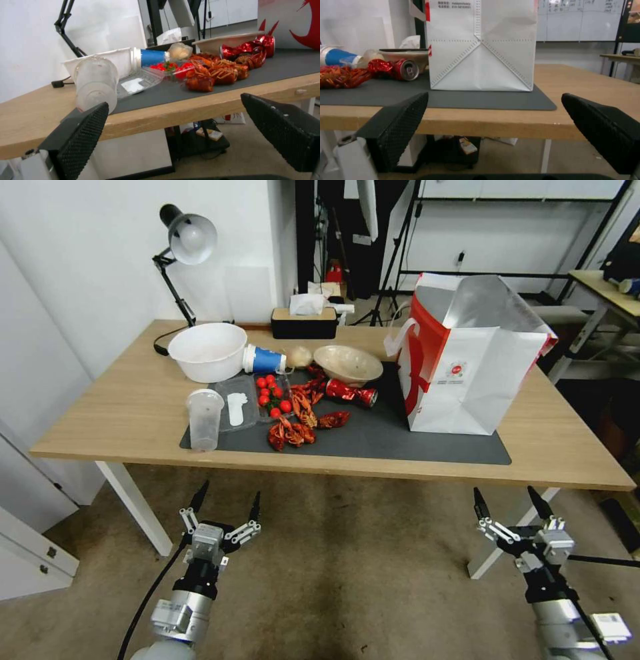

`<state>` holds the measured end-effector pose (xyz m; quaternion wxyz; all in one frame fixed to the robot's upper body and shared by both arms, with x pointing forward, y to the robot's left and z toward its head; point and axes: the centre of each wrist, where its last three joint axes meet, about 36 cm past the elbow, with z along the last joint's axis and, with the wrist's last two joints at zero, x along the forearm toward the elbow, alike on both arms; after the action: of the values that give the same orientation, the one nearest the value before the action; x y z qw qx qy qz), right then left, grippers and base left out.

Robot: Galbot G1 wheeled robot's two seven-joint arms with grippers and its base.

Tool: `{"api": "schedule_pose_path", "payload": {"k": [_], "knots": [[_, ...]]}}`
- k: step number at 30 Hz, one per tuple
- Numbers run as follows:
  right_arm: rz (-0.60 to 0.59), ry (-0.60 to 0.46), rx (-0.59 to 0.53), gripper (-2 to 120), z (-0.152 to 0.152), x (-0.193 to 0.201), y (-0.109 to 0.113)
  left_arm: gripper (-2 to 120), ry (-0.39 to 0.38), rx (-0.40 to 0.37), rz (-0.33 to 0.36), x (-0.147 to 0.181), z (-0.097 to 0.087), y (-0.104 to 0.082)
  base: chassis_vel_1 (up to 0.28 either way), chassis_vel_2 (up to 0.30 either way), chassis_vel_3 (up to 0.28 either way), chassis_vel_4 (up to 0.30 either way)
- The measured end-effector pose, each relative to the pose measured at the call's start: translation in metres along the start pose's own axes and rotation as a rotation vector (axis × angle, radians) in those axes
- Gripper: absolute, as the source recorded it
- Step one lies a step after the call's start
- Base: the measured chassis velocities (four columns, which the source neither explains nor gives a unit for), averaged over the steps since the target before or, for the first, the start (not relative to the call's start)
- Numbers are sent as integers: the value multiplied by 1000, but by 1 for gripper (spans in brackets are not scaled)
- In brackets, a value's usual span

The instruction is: Pick up the food delivery bag from the floor and place it on the table.

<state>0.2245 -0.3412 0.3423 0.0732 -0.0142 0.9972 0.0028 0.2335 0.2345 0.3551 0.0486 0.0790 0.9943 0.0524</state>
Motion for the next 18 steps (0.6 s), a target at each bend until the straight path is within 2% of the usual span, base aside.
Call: {"api": "schedule_pose_path", "payload": {"k": [18], "knots": [[-3,1,1,100,4,2,-1,99,0,-9,0,0,2,1,0,0,0,0]]}}
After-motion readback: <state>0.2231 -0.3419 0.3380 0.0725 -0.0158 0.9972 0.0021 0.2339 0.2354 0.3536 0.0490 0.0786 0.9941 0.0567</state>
